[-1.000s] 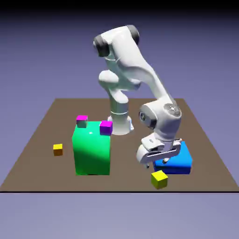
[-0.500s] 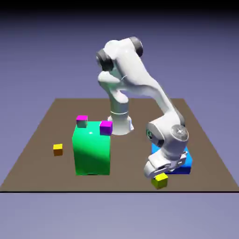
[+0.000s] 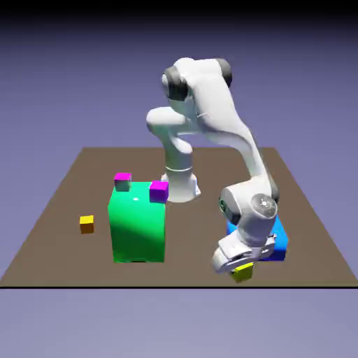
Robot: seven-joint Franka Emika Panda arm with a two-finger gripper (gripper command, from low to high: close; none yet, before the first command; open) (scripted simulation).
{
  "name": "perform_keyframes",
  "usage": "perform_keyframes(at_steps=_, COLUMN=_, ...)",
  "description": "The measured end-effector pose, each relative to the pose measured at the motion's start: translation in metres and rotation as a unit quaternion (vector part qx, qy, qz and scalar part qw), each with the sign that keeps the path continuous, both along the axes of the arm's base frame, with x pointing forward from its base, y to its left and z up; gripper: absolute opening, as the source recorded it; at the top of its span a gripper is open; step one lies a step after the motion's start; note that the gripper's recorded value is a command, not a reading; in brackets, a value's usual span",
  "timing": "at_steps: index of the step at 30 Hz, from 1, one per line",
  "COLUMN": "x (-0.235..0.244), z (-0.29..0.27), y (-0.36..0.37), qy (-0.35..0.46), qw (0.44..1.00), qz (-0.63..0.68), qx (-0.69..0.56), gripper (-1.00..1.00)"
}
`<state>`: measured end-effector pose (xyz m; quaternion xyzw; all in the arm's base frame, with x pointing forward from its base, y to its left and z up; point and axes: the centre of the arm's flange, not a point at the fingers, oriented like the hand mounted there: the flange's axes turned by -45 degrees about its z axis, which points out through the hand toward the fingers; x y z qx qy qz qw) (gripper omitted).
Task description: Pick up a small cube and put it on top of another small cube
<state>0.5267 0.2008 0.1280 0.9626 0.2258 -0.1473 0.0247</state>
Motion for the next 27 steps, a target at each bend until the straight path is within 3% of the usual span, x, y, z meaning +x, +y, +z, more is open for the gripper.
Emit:
perform_keyframes(at_steps=16, x=0.015, z=0.065, y=0.0, qy=-0.017, qw=1.0, qz=-0.004, qx=0.0, gripper=-1.0)
perform_keyframes(at_steps=18, x=0.032, z=0.093, y=-0.012, qy=-0.03, qw=0.999, qz=-0.045, qx=-0.006, gripper=-1.0)
perform_keyframes(at_steps=27, x=0.02, z=0.158, y=-0.127, qy=-0.029, qw=0.957, qz=-0.268, qx=-0.108, gripper=-1.0)
